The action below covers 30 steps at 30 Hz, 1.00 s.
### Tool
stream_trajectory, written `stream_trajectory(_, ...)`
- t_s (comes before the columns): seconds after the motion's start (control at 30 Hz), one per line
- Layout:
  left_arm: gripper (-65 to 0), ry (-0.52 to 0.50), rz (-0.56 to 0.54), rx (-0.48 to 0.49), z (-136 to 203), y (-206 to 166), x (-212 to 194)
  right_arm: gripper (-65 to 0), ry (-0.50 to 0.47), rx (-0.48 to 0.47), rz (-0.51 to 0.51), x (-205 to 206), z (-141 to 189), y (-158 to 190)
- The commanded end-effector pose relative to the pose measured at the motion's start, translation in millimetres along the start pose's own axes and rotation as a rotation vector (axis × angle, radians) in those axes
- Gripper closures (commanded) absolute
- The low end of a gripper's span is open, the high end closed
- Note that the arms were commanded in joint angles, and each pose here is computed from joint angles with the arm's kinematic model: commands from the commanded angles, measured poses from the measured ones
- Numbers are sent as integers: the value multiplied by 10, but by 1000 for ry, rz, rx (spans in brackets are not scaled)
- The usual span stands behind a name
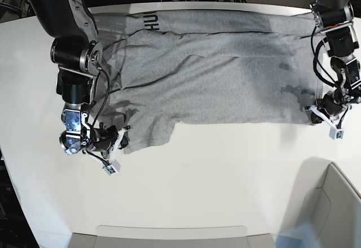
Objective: Fold the T-shirt properly
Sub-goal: 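Fold the hem up toward the shoulder edge with both grippers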
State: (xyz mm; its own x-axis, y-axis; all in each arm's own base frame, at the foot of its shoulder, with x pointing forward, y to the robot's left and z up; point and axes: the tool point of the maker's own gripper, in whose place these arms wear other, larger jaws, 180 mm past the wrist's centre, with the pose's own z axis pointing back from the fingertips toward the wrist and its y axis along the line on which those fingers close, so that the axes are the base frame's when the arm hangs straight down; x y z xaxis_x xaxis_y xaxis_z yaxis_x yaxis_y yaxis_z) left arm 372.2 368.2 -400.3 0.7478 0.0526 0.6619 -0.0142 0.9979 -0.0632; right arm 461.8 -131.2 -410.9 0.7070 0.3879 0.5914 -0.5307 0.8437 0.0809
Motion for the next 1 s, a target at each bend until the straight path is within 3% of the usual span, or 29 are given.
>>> stream_trajectory(0.0,0,-72,-12,24,131,118,277,0,-81,-13,27,371,134,-91)
stream_trajectory(0.17,0,-136,-3,54,292,212,428,0,-124,-10,51,630,165,-22)
stream_trajectory(0.3,0,-107,-7,57,306,225,393,0,-184,-39,89,870,263,4)
stream_trajectory(0.47,0,-86,-6,54,288,211,304,0,-147,-107,136,991,440,-49)
stream_trajectory(0.7,0,-47,-12,58,296,231,91,0,-100,-218,170,769,658,-87)
stream_trajectory(0.97,0,0,-119,71,473,137,-179,0,-45,-344,189,404,968,-98)
